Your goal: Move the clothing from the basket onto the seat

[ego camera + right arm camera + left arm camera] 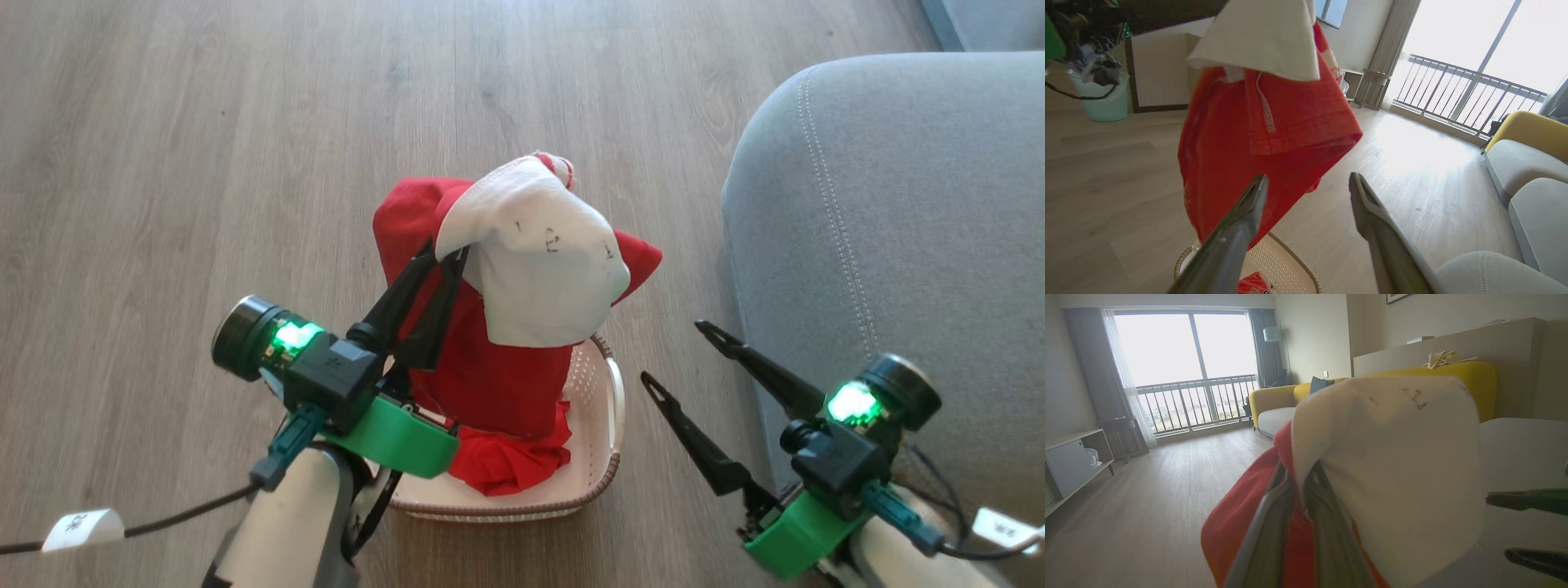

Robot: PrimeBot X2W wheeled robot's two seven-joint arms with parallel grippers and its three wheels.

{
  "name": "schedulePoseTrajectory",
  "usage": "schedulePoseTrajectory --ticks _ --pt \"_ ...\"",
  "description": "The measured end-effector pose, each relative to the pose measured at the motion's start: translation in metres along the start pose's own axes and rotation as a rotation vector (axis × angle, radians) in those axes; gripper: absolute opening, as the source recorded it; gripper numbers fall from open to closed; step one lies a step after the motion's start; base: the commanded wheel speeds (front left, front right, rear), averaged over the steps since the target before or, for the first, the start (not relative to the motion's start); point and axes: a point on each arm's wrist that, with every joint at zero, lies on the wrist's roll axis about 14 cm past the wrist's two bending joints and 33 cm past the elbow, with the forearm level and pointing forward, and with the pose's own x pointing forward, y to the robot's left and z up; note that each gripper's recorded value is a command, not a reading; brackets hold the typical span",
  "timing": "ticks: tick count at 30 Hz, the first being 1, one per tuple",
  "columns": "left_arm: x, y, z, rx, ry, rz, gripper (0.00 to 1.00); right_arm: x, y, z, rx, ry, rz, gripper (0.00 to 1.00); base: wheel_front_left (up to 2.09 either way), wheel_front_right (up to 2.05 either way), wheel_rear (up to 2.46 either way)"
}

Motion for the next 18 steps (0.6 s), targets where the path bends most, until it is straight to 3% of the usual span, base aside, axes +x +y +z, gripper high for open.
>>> schedulePoseTrajectory --ticks 8,18 --pt "0.005 -0.016 -0.002 0.012 -0.001 -0.075 0.00 0.002 -0.015 0.018 -0.129 -0.036 0.053 1.00 0.00 0.00 0.00" --pt "-0.001 -0.063 0.006 0.054 -0.025 -0.283 0.00 0.004 -0.013 0.008 -0.136 0.003 0.122 1.00 0.00 0.00 0.00"
